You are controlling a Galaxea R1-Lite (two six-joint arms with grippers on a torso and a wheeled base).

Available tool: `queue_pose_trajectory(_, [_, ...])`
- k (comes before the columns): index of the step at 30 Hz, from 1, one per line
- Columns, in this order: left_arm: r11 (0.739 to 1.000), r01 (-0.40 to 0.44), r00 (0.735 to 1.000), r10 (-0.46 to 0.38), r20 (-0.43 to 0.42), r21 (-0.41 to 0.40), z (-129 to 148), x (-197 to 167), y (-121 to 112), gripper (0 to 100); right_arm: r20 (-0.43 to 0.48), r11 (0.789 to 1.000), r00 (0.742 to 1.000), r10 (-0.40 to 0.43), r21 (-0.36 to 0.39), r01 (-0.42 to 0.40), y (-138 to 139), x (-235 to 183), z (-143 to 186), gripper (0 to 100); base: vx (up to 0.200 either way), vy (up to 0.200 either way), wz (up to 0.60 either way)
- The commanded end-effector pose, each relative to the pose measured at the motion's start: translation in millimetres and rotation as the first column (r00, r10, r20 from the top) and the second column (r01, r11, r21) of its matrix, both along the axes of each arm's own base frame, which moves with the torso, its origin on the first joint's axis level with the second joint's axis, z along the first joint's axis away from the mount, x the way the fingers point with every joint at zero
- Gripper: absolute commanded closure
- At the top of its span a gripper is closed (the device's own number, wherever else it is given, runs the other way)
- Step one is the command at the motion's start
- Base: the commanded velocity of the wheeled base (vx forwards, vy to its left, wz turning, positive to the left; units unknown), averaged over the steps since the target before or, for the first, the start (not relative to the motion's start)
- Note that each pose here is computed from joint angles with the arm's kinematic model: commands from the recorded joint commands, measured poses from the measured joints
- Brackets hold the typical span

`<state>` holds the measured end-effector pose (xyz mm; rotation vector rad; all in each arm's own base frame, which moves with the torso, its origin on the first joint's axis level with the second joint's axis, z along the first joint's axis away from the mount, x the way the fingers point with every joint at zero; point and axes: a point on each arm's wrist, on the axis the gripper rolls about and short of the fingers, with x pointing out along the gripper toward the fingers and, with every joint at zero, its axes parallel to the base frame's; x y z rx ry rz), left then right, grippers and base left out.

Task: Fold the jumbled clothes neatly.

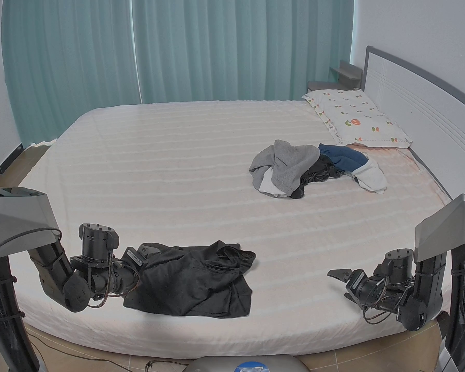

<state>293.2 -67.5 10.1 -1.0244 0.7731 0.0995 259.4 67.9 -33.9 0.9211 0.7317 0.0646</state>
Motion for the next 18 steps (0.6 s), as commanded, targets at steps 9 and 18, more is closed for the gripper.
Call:
queue_pose_trajectory(9, [0.999, -0.035, 0.999, 0.036, -0.033, 0.017, -7, -7, 15, 0, 0.170, 0.947, 0.937, 0.304, -0.162, -0.278, 87, 23, 30, 0, 0.000, 0.200, 0.00])
queue_pose_trajectory(18, [0.999, -0.046, 0.999, 0.046, 0.003, 0.018, -14, -3, 14, 0, 0.178, 0.887, 0.906, 0.383, -0.344, -0.308, 128, 61, 44, 0, 0.000, 0.200, 0.00])
